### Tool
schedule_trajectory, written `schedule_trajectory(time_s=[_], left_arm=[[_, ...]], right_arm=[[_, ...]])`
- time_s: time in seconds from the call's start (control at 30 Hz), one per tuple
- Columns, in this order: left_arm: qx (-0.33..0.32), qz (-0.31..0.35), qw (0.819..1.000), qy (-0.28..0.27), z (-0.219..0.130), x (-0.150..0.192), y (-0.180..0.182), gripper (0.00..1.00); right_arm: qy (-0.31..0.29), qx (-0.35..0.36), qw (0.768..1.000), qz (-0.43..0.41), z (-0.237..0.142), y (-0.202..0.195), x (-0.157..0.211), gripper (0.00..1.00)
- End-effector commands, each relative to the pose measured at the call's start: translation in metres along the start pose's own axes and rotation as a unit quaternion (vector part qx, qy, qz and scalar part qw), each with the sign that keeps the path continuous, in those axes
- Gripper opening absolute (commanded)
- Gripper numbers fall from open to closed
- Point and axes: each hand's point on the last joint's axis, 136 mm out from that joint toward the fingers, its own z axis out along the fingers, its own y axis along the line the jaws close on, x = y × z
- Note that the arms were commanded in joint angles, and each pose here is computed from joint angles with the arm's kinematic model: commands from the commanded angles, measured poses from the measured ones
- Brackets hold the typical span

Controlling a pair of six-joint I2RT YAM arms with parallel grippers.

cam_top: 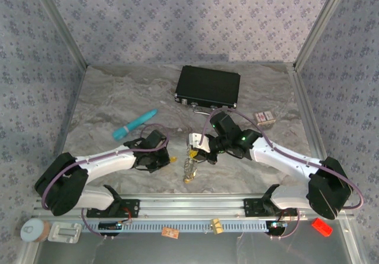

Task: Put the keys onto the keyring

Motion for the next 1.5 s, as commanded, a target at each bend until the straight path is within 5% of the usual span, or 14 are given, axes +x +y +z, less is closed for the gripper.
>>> schedule_trajectory(time_s=[0.0,0.23,0.43,0.6,0.83,0.9,1.2,1.3,1.47], left_arm=[[-0.001,-0.001,1.0,-0.014,-0.011,-0.005,-0.001,0.0],[0.018,0.092,0.99,-0.107,-0.059,-0.028,-0.012,0.0],[0.065,0.255,0.946,-0.188,-0.094,-0.043,-0.035,0.0],[0.142,0.421,0.859,-0.254,-0.128,-0.039,-0.072,0.0],[0.215,0.645,0.682,-0.27,-0.143,0.004,-0.095,0.0],[0.224,0.69,0.636,-0.265,-0.146,0.015,-0.099,0.0],[0.218,0.791,0.484,-0.303,-0.152,0.039,-0.108,0.0],[0.218,0.806,0.454,-0.31,-0.151,0.043,-0.111,0.0],[0.214,0.815,0.446,-0.301,-0.143,0.045,-0.115,0.0]], right_arm=[[-0.002,-0.002,1.0,-0.004,-0.003,0.004,-0.003,0.0],[-0.007,-0.001,1.0,-0.007,-0.004,0.004,-0.006,0.0],[-0.022,0.001,1.0,-0.007,-0.008,0.004,-0.011,0.0],[-0.039,0.008,0.999,-0.006,-0.013,0.001,-0.015,0.0],[-0.044,0.0,0.999,-0.01,-0.016,0.004,-0.019,0.0],[-0.043,0.0,0.999,-0.01,-0.016,0.004,-0.019,0.0],[-0.043,-0.024,0.998,-0.034,-0.015,0.01,-0.022,0.0],[-0.046,-0.037,0.998,-0.038,-0.015,0.013,-0.026,0.0],[-0.051,-0.051,0.997,-0.041,-0.012,0.016,-0.028,0.0]])
